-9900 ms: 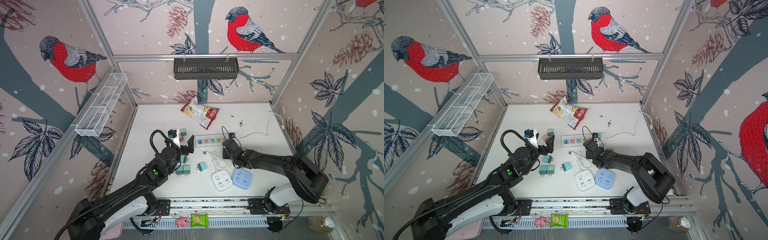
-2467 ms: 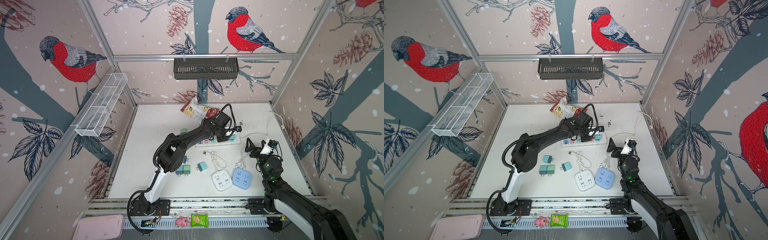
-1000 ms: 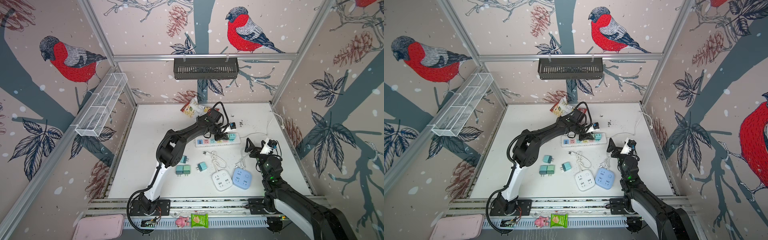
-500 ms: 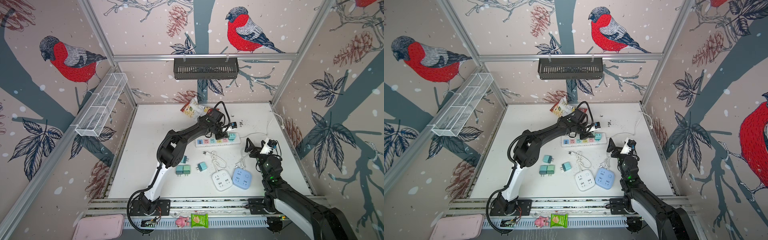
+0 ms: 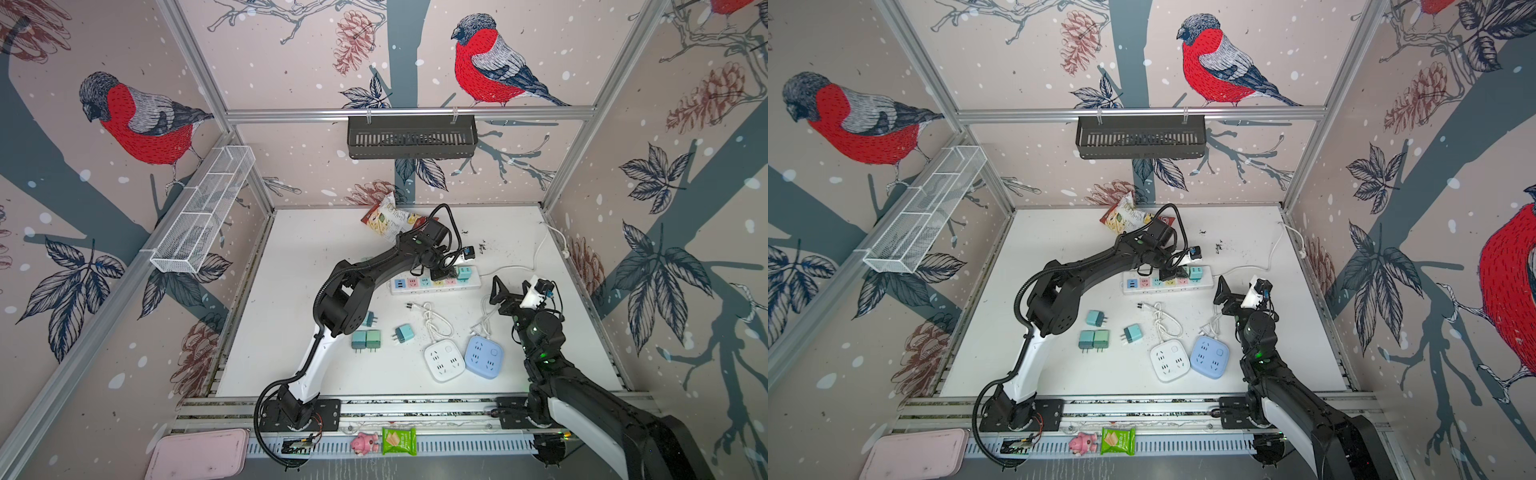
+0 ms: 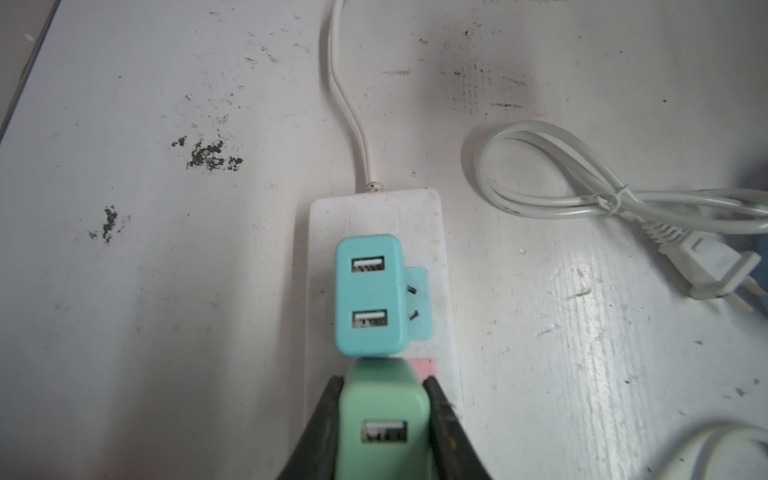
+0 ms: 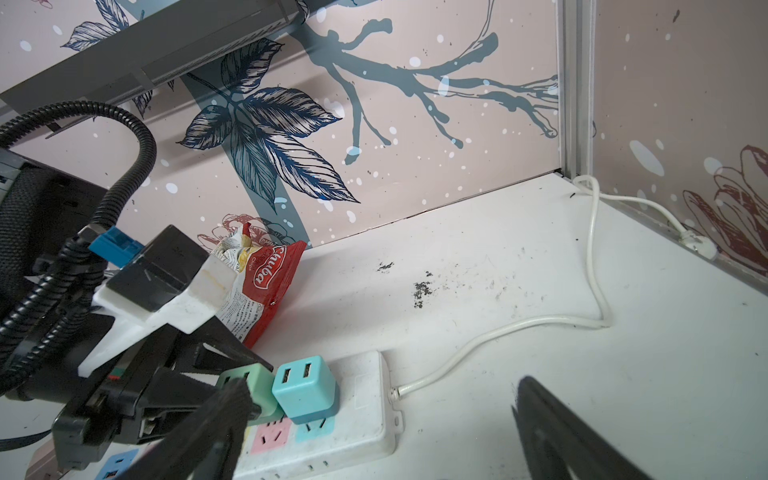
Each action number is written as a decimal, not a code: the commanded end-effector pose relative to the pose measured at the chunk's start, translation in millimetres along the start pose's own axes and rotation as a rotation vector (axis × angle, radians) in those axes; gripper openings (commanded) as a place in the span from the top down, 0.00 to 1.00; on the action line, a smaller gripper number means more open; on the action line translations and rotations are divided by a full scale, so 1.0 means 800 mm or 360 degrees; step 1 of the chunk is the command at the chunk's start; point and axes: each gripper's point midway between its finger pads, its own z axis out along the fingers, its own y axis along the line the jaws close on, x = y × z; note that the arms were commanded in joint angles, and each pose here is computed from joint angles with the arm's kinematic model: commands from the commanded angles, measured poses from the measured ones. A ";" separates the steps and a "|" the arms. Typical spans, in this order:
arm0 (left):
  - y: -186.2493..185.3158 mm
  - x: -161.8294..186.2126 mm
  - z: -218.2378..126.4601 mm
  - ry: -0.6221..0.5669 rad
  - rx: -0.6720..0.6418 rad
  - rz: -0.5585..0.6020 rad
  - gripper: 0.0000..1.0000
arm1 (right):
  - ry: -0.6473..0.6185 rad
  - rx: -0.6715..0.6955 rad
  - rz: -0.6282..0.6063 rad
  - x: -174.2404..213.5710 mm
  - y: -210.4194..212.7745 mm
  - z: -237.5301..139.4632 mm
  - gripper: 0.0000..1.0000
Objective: Insert the plug
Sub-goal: 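Lower the green adapter with the left gripper into the socket beside the teal adapter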
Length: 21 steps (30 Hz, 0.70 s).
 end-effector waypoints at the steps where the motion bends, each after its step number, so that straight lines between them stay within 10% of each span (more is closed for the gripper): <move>1: -0.018 0.013 -0.003 0.0073 0.0087 -0.0039 1.00 | -0.0043 0.0005 0.0023 -0.010 0.000 0.001 0.00; 21: 0.000 0.059 0.024 0.0191 0.0031 -0.0195 1.00 | -0.0027 0.0021 0.0021 -0.009 -0.001 0.005 0.01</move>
